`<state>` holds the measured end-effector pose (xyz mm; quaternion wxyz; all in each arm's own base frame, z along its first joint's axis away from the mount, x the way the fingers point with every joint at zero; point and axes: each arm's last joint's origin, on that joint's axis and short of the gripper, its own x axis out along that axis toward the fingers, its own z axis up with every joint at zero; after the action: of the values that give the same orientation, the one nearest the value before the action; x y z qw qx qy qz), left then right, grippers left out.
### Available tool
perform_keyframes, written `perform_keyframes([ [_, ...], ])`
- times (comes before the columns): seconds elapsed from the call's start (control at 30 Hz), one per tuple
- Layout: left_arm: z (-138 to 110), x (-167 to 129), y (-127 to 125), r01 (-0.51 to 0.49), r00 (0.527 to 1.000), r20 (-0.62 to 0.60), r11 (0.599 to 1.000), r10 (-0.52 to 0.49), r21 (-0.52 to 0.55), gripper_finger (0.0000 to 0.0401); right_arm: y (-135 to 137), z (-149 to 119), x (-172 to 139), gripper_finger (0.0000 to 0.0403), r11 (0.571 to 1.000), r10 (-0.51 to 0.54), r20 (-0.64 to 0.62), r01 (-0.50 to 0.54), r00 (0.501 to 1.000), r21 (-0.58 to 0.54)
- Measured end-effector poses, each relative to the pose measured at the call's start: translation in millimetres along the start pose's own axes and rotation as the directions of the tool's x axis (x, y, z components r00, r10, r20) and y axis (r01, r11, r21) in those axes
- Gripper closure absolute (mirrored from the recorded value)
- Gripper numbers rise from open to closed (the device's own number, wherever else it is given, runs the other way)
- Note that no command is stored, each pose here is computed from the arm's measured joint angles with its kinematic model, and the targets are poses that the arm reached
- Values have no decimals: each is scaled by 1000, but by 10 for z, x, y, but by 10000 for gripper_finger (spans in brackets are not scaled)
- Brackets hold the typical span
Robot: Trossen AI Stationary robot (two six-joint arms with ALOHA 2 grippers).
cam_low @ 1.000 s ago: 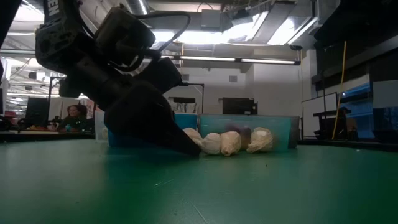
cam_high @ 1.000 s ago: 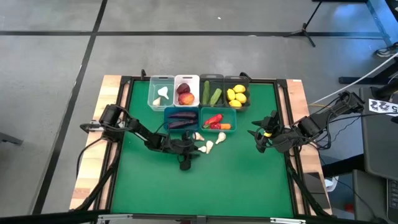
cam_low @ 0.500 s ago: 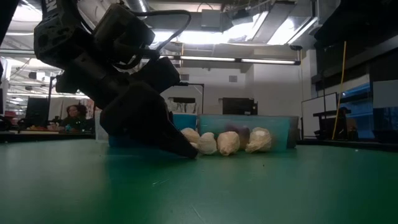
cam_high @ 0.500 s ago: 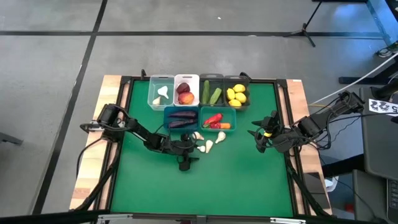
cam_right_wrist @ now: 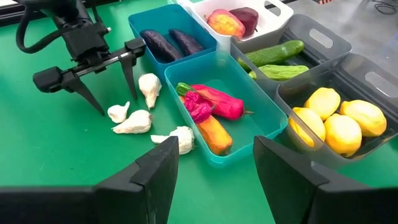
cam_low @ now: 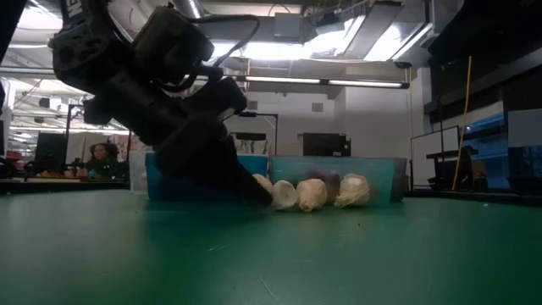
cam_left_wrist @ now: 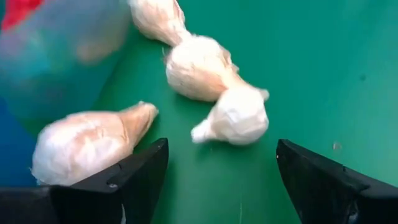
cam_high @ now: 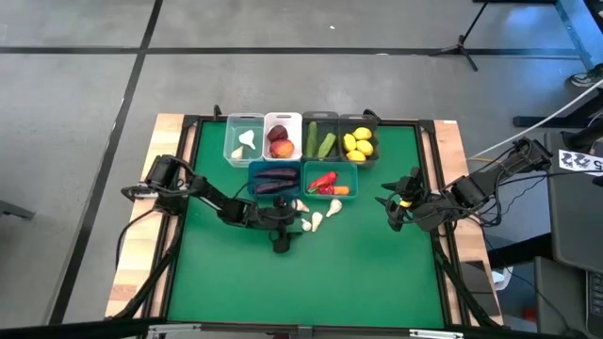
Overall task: Sort produce into baskets
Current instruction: Put the garlic into the transparent bin
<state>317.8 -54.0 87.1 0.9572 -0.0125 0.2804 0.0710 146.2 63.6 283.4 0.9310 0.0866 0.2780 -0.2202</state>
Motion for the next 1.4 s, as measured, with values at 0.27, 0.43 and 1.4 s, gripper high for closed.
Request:
perform_keyframes([
  [0.27,85,0,-5,17,997,78,999,-14,-33,107,-3,-3,0,194,1000,-2,-3,2,1000,-4],
  [0.43,89,2,0,17,997,80,999,-14,-37,107,-3,-4,0,194,1000,-2,-3,2,1000,-4],
  [1.4,-46,139,-18,29,995,94,994,-19,-107,143,-11,-12,0,194,1000,-11,-8,11,1000,-13],
])
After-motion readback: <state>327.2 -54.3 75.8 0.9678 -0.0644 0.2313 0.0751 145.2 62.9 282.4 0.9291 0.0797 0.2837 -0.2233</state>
